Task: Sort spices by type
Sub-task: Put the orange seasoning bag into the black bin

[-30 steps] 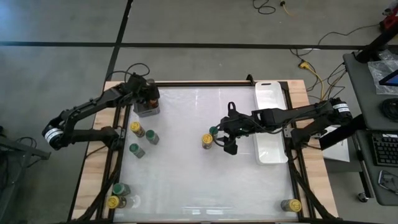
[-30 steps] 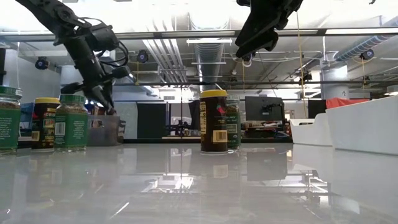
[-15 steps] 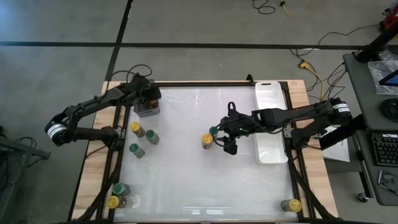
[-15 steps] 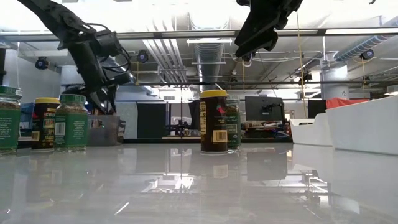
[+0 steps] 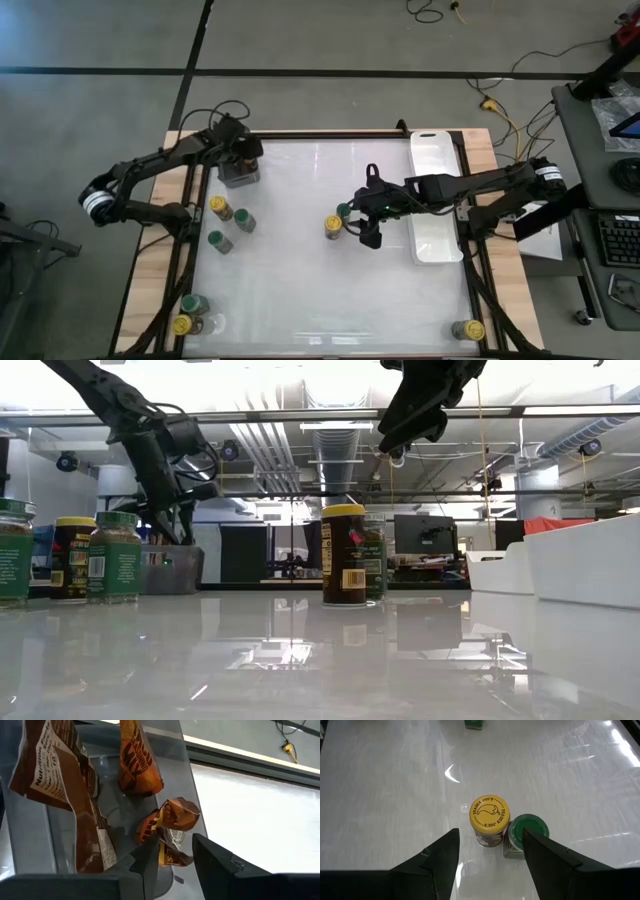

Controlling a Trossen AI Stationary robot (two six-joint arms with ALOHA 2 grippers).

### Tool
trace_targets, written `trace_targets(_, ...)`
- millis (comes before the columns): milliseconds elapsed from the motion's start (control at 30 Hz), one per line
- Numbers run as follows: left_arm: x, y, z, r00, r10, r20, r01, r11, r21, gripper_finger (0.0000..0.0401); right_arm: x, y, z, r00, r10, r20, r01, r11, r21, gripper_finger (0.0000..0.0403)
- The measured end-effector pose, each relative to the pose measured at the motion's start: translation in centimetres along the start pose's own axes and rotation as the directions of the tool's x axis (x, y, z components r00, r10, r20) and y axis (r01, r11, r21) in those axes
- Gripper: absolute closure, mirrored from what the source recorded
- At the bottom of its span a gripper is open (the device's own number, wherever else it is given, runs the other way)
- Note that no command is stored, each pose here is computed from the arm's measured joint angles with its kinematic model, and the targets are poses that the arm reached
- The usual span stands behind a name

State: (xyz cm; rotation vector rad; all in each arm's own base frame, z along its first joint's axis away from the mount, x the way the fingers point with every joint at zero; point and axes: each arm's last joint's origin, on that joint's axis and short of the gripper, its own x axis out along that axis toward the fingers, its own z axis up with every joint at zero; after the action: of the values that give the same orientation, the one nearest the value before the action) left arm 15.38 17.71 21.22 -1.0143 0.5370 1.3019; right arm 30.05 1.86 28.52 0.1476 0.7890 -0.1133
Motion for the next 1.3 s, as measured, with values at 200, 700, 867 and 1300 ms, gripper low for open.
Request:
trace_targets(200, 0.6, 0.0, -0.2, 0.999, 0.03, -0.013, -0.03, 0.999, 0.013, 0.0338, 0.0, 0.0, 0.0, 1.0, 0.0, 0.0, 0.0, 1.0, 0.001, 0.0197)
trace_targets(700, -1.4, 0.2, 0.0, 0.999, -0.034, 0.015, 0.034, 0.999, 0.025, 0.0401, 0.0, 0.0, 0.0, 1.0, -0.001, 0.001, 0.001, 1.0, 0.009, 0.0197)
trace_targets(867, -2.4, 0.4, 0.2, 0.997, -0.061, 0.041, 0.059, 0.998, 0.038, 0.0401, 0.0, 0.0, 0.1, 1.0, -0.001, 0.012, 0.001, 1.0, 0.01, 0.0197)
trace_targets(1300, -1.3, 0.1, -0.3, 1.0, -0.015, 0.012, 0.015, 1.0, -0.018, 0.035, 0.0, 0.0, 0.2, 1.0, -0.002, 0.015, 0.002, 1.0, 0.011, 0.0197)
